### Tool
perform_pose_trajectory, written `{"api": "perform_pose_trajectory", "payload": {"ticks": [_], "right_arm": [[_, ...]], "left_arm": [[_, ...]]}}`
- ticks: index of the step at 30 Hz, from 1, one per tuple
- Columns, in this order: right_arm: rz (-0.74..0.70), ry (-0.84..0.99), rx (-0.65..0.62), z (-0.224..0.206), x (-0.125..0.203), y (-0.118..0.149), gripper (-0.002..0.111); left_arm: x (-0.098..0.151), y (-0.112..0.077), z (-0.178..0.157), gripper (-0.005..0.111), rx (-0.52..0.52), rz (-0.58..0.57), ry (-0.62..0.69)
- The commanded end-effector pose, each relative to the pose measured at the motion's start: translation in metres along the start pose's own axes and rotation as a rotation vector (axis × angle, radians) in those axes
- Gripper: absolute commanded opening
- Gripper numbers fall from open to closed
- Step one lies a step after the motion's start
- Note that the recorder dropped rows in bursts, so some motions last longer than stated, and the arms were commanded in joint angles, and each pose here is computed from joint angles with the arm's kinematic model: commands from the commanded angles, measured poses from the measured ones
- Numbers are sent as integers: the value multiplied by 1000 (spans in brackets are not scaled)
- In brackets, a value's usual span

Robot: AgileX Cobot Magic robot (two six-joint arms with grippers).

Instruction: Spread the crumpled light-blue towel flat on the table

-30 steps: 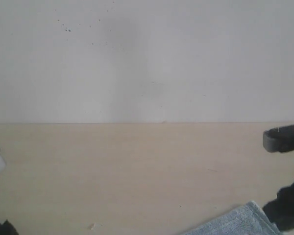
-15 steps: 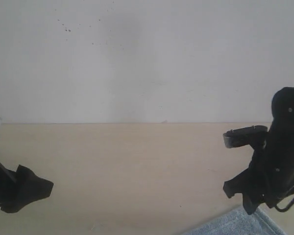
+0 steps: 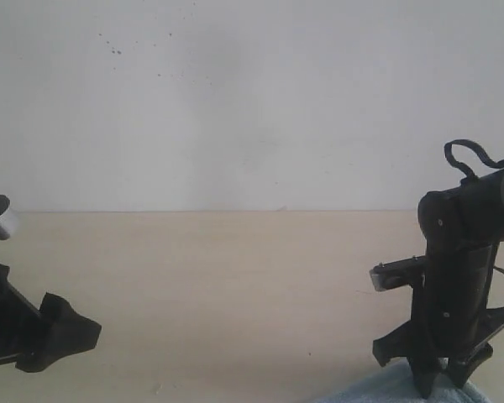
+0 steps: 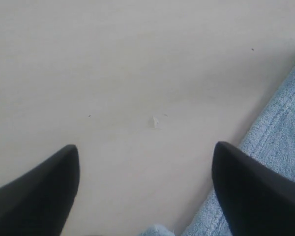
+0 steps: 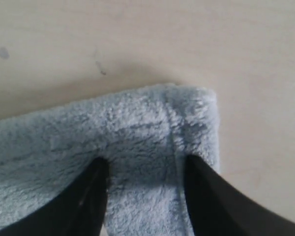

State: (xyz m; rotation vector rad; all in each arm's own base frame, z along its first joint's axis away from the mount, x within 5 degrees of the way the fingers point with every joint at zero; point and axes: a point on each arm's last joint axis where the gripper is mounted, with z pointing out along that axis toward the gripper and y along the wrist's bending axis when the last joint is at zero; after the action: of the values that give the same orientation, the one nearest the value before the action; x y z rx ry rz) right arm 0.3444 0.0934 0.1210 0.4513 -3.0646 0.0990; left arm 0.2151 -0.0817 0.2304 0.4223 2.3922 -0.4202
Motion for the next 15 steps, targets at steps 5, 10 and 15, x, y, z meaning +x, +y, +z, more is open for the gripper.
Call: {"api": "perform_pose_trajectory", "payload": {"ticks": [5, 10, 15], "right_arm": [[4, -3, 8, 8, -2, -1, 19], [-17, 7, 11, 4, 0, -1, 0], [-7, -155, 77, -42, 1, -10, 0]], "left_arm": [[0, 0, 1, 71, 1, 4, -5], [0, 0, 1, 71, 1, 4, -5], [0, 0, 1, 71, 1, 4, -5]]}}
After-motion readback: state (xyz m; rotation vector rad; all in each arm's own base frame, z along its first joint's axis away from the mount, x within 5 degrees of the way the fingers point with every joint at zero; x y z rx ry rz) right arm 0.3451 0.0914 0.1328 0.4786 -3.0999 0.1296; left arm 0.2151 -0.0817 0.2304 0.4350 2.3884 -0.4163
